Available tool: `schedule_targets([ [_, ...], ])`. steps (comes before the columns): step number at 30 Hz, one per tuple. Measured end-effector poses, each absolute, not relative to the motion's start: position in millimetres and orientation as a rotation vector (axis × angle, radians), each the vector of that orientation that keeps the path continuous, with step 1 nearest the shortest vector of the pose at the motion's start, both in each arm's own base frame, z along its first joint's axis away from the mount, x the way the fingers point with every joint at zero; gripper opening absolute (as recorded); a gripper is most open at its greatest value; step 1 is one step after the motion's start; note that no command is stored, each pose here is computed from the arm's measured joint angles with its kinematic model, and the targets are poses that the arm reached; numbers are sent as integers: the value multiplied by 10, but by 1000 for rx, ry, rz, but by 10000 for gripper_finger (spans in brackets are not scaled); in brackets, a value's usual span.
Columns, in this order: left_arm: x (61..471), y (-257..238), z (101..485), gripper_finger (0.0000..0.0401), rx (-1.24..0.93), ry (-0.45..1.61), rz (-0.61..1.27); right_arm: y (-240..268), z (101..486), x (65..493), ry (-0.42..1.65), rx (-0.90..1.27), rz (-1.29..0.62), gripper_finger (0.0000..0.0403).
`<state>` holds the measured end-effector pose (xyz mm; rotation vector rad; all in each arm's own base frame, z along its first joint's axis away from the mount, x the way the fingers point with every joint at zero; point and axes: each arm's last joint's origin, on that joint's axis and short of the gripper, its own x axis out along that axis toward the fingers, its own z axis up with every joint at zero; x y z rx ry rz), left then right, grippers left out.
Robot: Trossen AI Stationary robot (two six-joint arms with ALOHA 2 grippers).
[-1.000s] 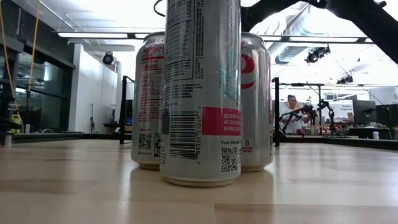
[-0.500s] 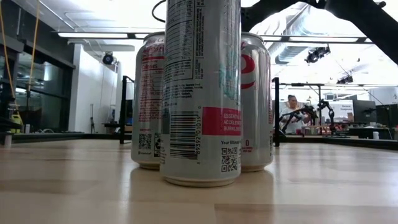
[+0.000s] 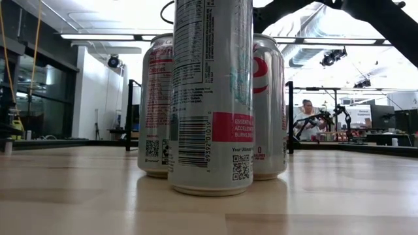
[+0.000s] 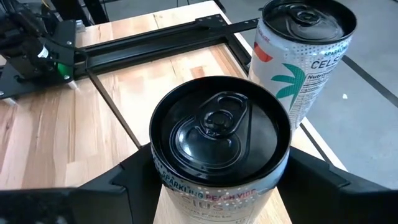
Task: Place canned beverage on shelf
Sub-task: Put the top white soda can aligned with the other white soda can on the shelf
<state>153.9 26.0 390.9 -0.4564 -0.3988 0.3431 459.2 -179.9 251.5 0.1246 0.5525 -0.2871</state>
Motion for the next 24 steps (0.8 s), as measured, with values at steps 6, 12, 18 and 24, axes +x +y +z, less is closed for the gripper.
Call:
schedule_targets([
  [6, 1539, 260, 3909, 372, -456, -399, 343, -1799, 2514, 4591, 555, 122, -287, 257],
  [12, 1539, 259, 3910, 372, -456, -399, 342, -1795, 2478, 4582, 579, 128, -286, 309],
  [18, 1540, 259, 3908, 372, -456, -397, 342, -1802, 2486, 4584, 575, 103, -280, 361],
  [24, 1540, 259, 3907, 372, -456, -397, 342, -1808, 2534, 4563, 568, 96, -281, 380],
])
